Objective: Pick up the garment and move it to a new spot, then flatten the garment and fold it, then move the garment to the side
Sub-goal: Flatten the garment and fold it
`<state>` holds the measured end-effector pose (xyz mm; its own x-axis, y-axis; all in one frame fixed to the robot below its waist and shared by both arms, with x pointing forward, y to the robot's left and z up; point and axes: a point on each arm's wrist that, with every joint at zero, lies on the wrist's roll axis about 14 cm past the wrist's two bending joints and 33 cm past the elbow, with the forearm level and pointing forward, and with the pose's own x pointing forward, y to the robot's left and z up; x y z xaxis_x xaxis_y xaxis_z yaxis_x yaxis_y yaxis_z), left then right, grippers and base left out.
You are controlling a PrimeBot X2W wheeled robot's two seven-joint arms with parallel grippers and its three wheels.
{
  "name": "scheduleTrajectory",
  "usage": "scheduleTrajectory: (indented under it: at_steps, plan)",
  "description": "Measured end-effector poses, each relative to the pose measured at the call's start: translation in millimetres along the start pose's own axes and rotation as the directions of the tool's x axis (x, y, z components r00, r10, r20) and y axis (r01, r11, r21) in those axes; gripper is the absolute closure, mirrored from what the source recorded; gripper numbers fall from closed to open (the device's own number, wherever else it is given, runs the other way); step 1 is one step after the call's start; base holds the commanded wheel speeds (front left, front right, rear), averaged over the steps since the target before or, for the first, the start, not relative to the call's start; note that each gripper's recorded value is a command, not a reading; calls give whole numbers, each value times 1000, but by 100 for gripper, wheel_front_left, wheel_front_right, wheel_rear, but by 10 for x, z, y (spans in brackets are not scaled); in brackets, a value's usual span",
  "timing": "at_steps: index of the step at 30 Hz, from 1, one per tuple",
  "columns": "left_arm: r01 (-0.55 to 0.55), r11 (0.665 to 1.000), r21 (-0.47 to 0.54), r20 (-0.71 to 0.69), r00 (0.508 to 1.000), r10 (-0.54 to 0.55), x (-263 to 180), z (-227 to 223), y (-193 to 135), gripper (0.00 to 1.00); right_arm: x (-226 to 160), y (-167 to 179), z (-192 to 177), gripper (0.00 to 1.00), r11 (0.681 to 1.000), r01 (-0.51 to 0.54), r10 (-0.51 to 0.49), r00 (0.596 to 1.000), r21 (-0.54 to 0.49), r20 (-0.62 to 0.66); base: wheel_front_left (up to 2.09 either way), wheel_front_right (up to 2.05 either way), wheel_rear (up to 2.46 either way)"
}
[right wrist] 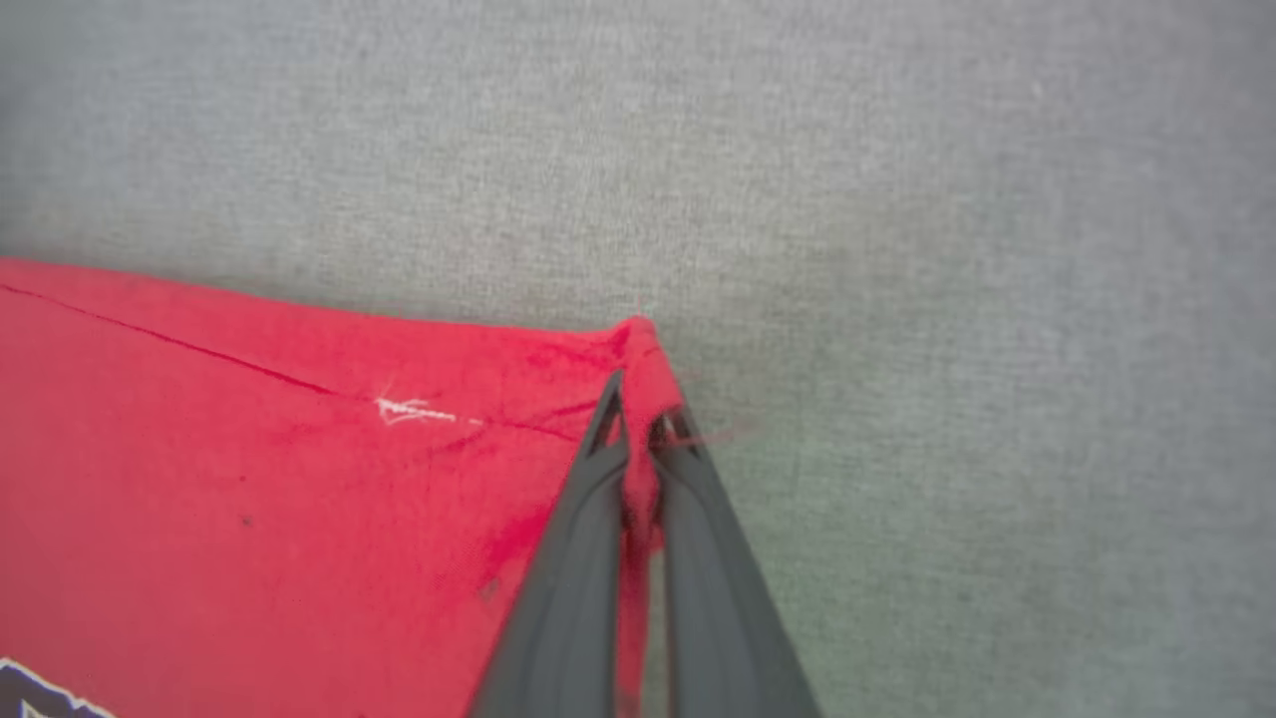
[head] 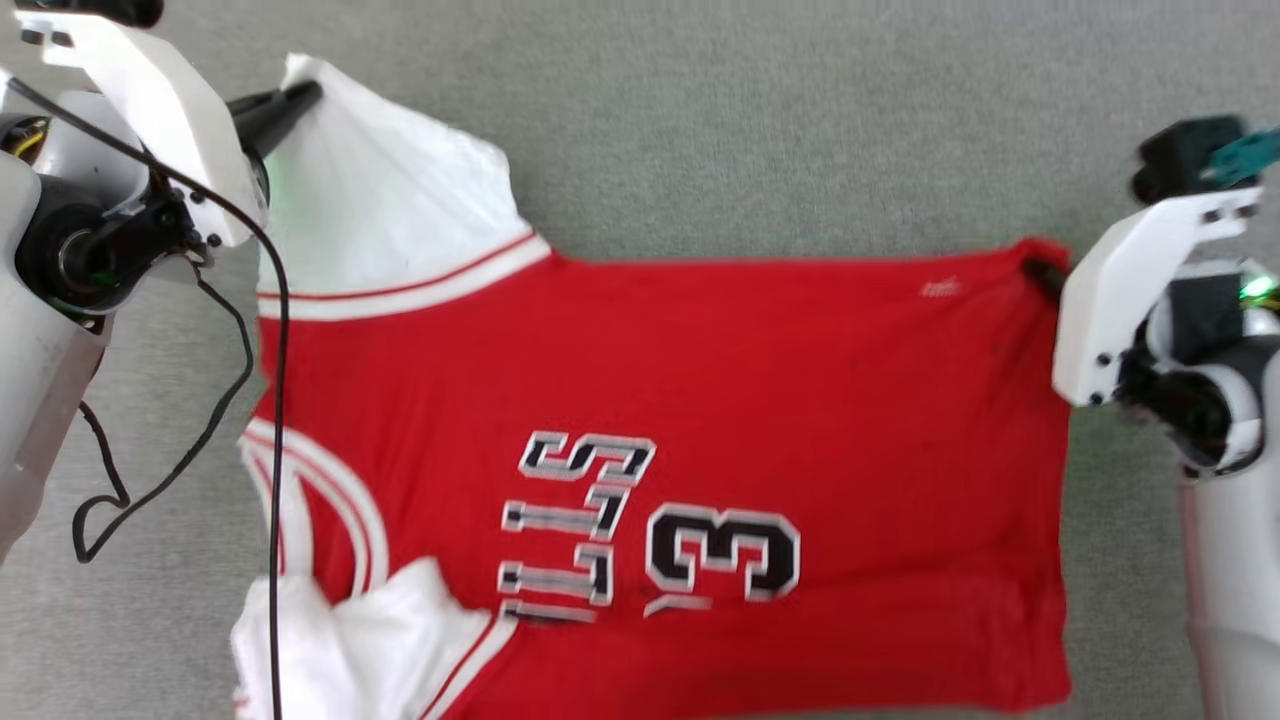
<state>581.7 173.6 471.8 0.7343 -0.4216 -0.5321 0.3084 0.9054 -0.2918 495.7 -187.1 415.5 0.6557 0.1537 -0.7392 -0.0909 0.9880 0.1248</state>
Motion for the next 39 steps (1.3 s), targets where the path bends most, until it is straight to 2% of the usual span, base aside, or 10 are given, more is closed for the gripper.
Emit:
scheduleTrajectory:
  at_steps: [6, 12, 21, 28, 32, 33, 34, 35, 36, 39]
  plan:
    - [-24, 1000, -9, 122, 992, 25, -331, 215, 19, 100, -281, -2, 370, 100, 1000, 6, -9, 984, 16, 179, 0, 0, 0]
    - [-30, 999, -33, 169, 985, 35, -723, 25, 14, 100, -498, 48, 255, 100, 999, -9, 0, 973, 39, 231, 0, 0, 0]
    - [-73, 983, -171, 117, 989, 93, -1256, -908, -50, 100, -678, 168, -286, 100, 995, -49, 29, 978, 87, 208, 0, 0, 0]
    - [-109, 926, -362, 44, 990, 133, -1588, -1693, -182, 100, -731, 169, -786, 100, 984, -53, 25, 985, 167, 168, 0, 0, 0]
    - [-135, 898, -419, -8, 989, 145, -1687, -2033, -260, 100, -750, 134, -991, 100, 977, -45, 13, 988, 207, 156, 0, 0, 0]
    - [-132, 893, -430, -21, 990, 136, -1688, -2105, -307, 100, -751, 131, -1045, 96, 975, -45, 13, 989, 217, 147, 0, 0, 0]
    - [-129, 890, -438, -34, 991, 127, -1684, -2172, -354, 100, -754, 135, -1101, 65, 974, -44, 12, 990, 224, 142, 0, 0, 0]
    - [-126, 889, -441, -40, 992, 121, -1677, -2213, -389, 70, -757, 139, -1142, 0, 970, -48, 14, 990, 237, 143, 0, 0, 0]
    - [-123, 889, -442, -30, 992, 122, -1669, -2213, -403, 2, -763, 145, -1169, 0, 969, -50, 14, 989, 242, 147, 0, 0, 0]
    - [-104, 898, -428, 21, 992, 125, -1648, -2157, -440, 0, -811, 150, -1118, 0, 968, -58, 4, 977, 246, 215, 0, 0, 0]
